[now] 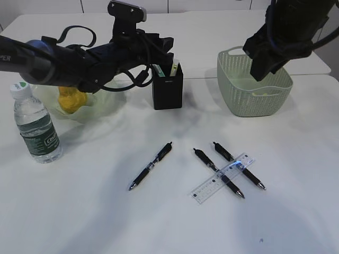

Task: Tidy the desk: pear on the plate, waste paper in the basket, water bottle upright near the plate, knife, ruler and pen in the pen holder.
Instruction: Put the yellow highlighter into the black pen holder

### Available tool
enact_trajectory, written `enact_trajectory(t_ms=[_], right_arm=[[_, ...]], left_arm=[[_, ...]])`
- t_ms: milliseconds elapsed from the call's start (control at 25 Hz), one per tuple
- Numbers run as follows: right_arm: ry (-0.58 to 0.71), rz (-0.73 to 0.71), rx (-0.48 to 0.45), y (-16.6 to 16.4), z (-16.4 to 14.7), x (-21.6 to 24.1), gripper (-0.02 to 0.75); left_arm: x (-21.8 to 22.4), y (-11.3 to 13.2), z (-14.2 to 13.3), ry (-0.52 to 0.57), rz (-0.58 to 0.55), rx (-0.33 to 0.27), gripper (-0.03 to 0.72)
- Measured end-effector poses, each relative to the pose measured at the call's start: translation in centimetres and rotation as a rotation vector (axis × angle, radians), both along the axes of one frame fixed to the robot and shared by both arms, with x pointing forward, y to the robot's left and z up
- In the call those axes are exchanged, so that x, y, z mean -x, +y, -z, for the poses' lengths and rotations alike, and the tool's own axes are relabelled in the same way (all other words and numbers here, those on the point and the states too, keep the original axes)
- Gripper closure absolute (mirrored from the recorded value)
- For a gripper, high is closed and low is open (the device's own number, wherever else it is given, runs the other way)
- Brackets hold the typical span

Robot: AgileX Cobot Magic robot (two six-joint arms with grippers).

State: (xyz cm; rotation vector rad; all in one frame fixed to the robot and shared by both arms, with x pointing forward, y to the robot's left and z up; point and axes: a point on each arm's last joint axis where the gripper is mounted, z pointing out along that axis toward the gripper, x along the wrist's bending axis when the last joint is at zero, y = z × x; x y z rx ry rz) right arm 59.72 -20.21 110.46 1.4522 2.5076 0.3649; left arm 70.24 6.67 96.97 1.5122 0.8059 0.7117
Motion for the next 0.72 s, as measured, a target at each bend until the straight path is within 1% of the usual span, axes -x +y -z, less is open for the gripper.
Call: enact_trajectory(t_ms=[280, 520, 720], right_arm=[[0.000, 0.000, 0.000, 0.0, 0.0, 0.0, 0.424], [0.000, 0.000, 0.000, 0.0, 0.0, 0.0, 0.424], [0.000, 0.000, 0.000, 0.0, 0.0, 0.0, 0.424]], left_arm=[[0.6, 0.9, -3.0, 0.059, -0.053, -0.067, 0.378], [1.5, 2.0, -5.4, 0.145, -0.116, -0.140, 0.378], [2.9, 2.0, -7.5, 0.191, -0.140, -0.183, 0.378]])
